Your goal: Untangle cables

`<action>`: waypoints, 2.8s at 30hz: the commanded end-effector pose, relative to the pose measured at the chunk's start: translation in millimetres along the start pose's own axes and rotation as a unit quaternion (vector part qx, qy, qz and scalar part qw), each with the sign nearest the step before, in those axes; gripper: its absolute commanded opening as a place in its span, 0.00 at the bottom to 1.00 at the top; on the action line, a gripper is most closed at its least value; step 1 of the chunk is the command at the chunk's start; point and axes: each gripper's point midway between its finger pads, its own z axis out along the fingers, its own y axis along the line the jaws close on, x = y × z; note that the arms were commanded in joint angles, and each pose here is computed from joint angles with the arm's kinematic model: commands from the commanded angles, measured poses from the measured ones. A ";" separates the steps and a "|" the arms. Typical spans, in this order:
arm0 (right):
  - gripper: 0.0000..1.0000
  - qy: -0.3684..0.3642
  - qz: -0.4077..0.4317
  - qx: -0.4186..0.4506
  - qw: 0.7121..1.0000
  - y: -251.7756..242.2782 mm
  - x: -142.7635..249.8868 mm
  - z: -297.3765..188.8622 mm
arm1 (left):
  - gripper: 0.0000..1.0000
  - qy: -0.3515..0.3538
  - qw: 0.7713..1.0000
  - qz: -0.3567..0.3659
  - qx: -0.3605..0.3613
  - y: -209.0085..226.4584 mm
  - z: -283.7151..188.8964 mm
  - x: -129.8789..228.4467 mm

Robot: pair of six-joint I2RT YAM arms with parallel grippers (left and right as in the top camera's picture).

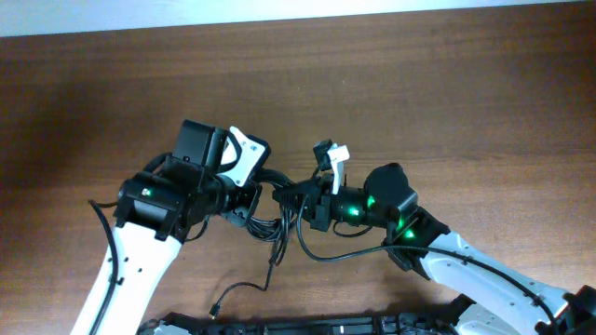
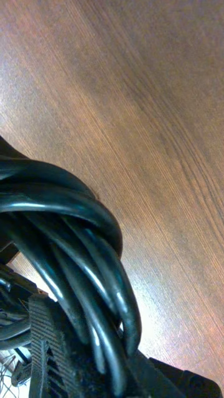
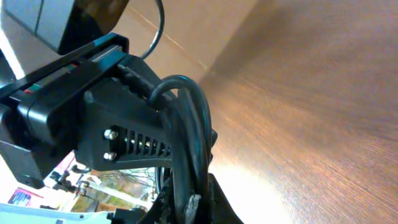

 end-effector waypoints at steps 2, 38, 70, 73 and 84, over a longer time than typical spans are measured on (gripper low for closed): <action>0.04 0.000 0.024 0.027 0.999 -16.8 2.1 -1.3 | 0.13 -0.055 0.998 0.007 0.015 -14.1 -27.1 -8.9; 0.04 -0.054 0.020 0.075 0.996 -33.7 -17.7 -4.8 | 0.57 0.006 0.935 -0.351 -0.050 11.0 19.7 -6.8; 0.54 -0.122 -0.080 -0.016 0.989 17.2 -112.1 -61.3 | 0.00 -0.171 0.972 0.021 -0.158 31.2 -50.8 -64.4; 0.48 -0.118 0.006 -0.060 0.991 47.5 -124.5 -55.5 | 0.00 -0.174 0.975 0.021 -0.141 27.3 -42.5 -71.6; 0.44 -0.120 0.187 -0.035 0.974 -0.3 -116.6 -16.1 | 0.00 -0.160 0.985 0.001 -0.067 7.6 -20.1 -76.8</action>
